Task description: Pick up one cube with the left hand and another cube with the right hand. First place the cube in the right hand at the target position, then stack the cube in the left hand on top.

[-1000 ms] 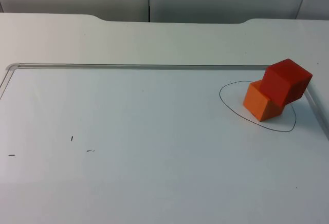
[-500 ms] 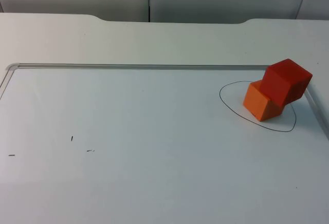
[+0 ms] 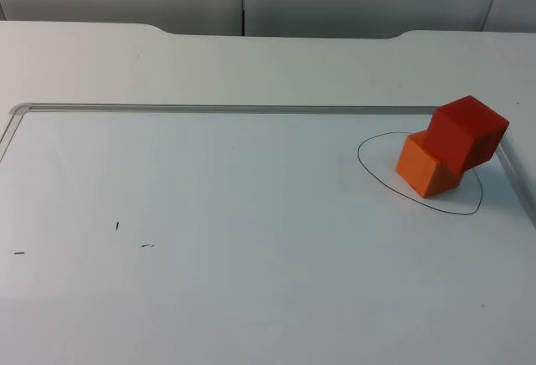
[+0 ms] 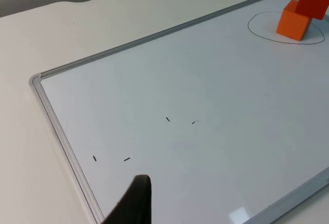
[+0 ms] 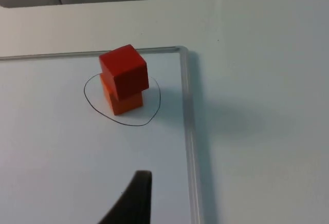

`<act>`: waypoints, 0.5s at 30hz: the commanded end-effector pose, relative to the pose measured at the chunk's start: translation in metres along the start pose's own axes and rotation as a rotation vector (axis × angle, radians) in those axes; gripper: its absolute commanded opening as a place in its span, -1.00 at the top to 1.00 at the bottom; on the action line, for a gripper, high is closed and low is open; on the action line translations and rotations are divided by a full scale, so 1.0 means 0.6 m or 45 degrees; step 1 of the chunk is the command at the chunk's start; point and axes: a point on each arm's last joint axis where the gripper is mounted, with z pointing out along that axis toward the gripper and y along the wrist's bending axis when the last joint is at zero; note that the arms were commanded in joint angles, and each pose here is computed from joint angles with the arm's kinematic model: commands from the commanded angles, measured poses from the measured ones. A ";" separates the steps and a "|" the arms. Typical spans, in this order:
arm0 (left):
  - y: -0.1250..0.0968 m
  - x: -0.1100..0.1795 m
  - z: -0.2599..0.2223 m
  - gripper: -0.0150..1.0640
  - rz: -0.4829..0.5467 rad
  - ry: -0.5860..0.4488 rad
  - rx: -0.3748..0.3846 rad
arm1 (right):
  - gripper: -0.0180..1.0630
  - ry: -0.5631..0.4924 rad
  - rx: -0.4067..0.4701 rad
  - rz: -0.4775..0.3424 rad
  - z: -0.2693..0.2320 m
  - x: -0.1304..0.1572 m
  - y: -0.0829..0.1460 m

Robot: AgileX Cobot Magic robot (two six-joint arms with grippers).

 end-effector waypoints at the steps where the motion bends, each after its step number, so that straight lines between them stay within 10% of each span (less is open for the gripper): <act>1: 0.000 0.000 0.000 -0.98 0.003 -0.015 0.008 | -0.98 -0.017 0.011 0.010 0.001 0.001 0.000; 15: -0.001 0.000 0.000 -0.98 -0.031 -0.016 -0.057 | -0.98 -0.017 0.011 0.010 0.001 0.001 0.000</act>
